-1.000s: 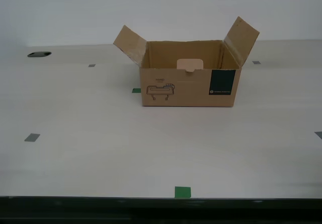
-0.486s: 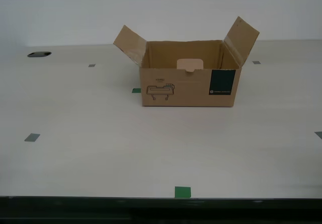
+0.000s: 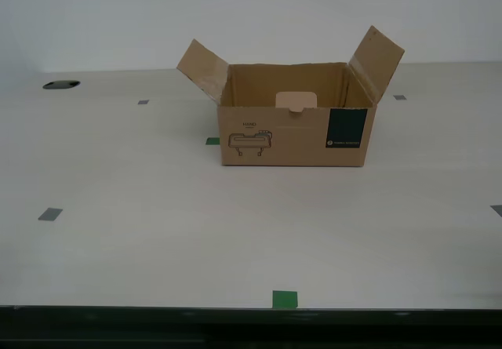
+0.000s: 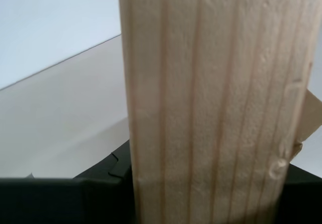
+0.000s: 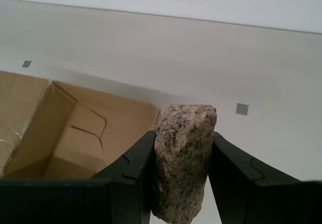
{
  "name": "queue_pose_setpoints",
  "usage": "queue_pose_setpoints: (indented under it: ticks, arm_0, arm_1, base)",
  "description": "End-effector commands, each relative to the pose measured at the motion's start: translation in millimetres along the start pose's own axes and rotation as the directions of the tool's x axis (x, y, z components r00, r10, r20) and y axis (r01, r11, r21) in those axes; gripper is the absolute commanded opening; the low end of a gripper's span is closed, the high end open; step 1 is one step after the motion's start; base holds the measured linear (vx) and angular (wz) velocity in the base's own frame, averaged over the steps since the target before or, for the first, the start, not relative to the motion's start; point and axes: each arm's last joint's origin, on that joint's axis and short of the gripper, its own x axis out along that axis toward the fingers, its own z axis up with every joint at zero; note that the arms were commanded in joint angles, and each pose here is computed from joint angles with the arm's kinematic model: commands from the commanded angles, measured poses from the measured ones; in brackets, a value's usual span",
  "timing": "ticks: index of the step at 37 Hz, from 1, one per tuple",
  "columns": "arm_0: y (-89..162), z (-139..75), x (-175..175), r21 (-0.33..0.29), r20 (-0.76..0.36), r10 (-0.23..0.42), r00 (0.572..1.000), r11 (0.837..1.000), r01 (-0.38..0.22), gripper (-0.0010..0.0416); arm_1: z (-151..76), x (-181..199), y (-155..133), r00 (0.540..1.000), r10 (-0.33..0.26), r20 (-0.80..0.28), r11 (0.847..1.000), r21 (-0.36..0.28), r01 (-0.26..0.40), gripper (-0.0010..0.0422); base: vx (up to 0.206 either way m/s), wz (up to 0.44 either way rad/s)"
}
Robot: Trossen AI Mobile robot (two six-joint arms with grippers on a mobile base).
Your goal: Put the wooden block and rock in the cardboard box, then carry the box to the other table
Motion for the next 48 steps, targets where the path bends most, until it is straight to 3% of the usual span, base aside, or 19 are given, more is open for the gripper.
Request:
queue_pose_setpoints:
  ticks: [1, 14, 34, 39, 48]
  arm_0:
    - [9.5, 0.3, 1.9, -0.013, -0.002, 0.029, 1.000, 0.999, -0.029, -0.0001]
    - [42.5, 1.4, 10.5, -0.086, -0.006, 0.106, 0.994, 0.991, -0.106, -0.0001]
    - [70.7, 5.4, 13.5, -0.157, 0.041, 0.176, 0.984, 0.973, -0.167, -0.0001]
    - [75.8, 5.9, 14.6, -0.170, 0.055, 0.190, 0.980, 0.969, -0.178, -0.0001]
    - [80.6, -9.8, 31.3, -0.171, 0.018, 0.204, 0.979, 0.965, -0.198, -0.0001]
  arm_1:
    - [1.8, 0.1, -2.5, 1.000, -0.010, 0.013, 1.000, 0.028, 0.010, -0.0001]
    - [1.9, 11.2, -16.2, 0.998, -0.039, 0.047, 0.997, 0.069, 0.036, -0.0001]
    - [-21.1, 47.6, -39.9, 0.994, -0.097, 0.045, 0.986, 0.139, 0.090, -0.0001]
    - [-28.3, 59.0, -50.2, 0.988, -0.140, 0.069, 0.978, 0.164, 0.127, -0.0001]
    - [-47.4, 76.7, -61.5, 0.982, -0.177, 0.064, 0.969, 0.186, 0.163, -0.0001]
  base:
    - [0.000, 0.000]
    - [0.000, 0.000]
    - [0.000, 0.000]
    - [0.000, 0.000]
    - [0.000, 0.000]
